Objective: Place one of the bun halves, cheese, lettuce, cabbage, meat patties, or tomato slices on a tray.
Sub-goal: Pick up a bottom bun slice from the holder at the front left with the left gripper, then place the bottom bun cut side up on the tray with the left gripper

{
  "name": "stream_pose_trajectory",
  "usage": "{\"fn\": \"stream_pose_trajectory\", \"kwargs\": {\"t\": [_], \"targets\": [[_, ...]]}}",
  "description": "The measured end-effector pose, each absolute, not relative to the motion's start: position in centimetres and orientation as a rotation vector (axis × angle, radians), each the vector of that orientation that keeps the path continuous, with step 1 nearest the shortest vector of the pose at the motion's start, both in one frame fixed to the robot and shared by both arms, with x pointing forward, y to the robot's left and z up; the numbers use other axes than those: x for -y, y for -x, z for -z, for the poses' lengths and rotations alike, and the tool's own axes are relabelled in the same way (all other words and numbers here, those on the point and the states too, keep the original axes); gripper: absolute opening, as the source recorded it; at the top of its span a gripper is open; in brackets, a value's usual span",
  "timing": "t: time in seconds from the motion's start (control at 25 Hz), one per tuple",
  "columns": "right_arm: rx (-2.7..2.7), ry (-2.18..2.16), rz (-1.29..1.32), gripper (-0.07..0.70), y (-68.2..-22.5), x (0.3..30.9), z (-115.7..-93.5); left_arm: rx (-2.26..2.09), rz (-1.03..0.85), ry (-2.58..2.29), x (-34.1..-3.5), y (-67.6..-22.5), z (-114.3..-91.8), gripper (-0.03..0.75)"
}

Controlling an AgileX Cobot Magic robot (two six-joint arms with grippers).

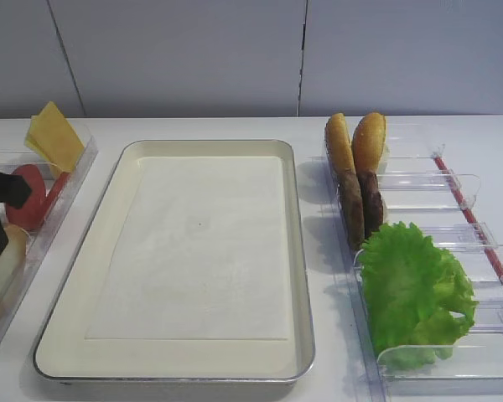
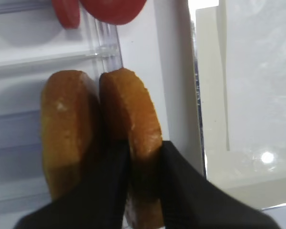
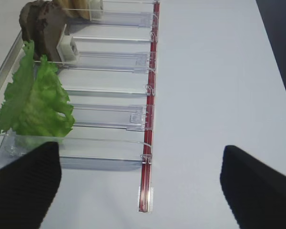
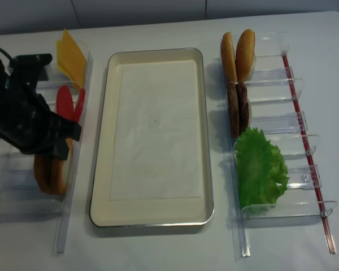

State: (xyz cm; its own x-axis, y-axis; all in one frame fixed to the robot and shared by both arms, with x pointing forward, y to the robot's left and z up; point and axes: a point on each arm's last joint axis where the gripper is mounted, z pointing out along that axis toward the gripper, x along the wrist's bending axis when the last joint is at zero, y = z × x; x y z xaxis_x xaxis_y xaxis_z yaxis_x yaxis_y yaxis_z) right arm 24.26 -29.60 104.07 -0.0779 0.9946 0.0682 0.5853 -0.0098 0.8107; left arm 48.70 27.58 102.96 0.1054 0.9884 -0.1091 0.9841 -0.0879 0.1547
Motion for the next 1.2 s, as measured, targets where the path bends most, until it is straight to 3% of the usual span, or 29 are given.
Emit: {"fn": "stream_pose_trajectory", "kwargs": {"t": [0.72,1.2], "targets": [[-1.717,-1.644,-0.948,0.693,-24.2,29.6,-104.1,-1.954,-0.126,-2.134,-27.7,-48.2,-108.1,0.116],[-1.717,-1.644,-0.948,0.693,-24.2,29.6,-104.1,-1.789,0.054,-1.879,-24.8,-48.5,-108.8,0.116]]}}
